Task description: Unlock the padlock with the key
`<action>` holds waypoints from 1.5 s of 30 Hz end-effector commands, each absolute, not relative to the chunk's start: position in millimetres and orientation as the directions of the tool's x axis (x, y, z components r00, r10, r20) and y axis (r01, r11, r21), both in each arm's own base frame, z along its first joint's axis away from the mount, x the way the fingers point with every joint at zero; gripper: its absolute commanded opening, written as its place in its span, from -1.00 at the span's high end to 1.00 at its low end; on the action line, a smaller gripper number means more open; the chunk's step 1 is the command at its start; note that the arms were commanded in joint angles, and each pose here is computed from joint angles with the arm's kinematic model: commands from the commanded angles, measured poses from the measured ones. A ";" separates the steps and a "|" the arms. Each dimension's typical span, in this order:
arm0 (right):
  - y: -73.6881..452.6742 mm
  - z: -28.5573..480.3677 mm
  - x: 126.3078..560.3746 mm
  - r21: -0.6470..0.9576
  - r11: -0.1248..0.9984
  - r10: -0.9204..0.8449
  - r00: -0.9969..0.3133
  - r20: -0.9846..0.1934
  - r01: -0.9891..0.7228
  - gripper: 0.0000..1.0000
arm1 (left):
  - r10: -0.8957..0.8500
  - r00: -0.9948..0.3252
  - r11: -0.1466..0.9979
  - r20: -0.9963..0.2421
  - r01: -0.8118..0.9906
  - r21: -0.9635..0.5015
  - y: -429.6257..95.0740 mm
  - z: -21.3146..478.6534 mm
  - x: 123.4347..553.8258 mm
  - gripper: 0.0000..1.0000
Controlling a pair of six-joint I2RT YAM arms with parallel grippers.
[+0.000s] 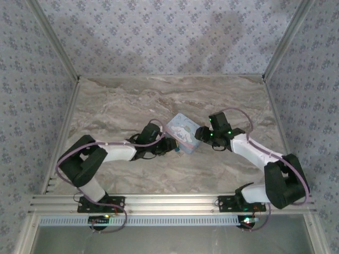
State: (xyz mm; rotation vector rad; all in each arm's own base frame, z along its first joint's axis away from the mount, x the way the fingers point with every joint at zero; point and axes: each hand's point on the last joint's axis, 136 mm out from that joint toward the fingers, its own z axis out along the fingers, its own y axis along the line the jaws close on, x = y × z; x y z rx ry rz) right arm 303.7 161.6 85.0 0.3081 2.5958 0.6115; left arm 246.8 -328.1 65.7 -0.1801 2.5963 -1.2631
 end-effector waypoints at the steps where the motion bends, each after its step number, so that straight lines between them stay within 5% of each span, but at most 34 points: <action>1: 171.4 94.3 323.4 0.502 0.858 0.330 -0.862 -0.384 0.105 -0.04 | -0.231 -0.949 0.628 -0.216 0.024 -0.778 -317.1 76.5 243.3 0.28; 26: 224.1 103.0 424.6 0.435 0.896 0.128 -0.887 -0.444 -0.088 -0.05 | -0.342 -0.872 0.691 -0.351 0.021 -0.723 -262.4 97.9 239.7 -0.04; 36: 178.2 121.9 363.7 0.246 0.965 0.062 -0.841 -0.538 -0.086 -0.07 | -0.391 -0.841 0.725 -0.373 -0.033 -0.688 -236.2 102.8 257.5 -0.18; 45: 220.3 110.7 287.0 0.167 0.942 -0.147 -0.804 -0.576 -0.292 0.11 | -0.411 -0.824 0.749 -0.390 -0.061 -0.659 -219.6 116.2 283.4 -0.25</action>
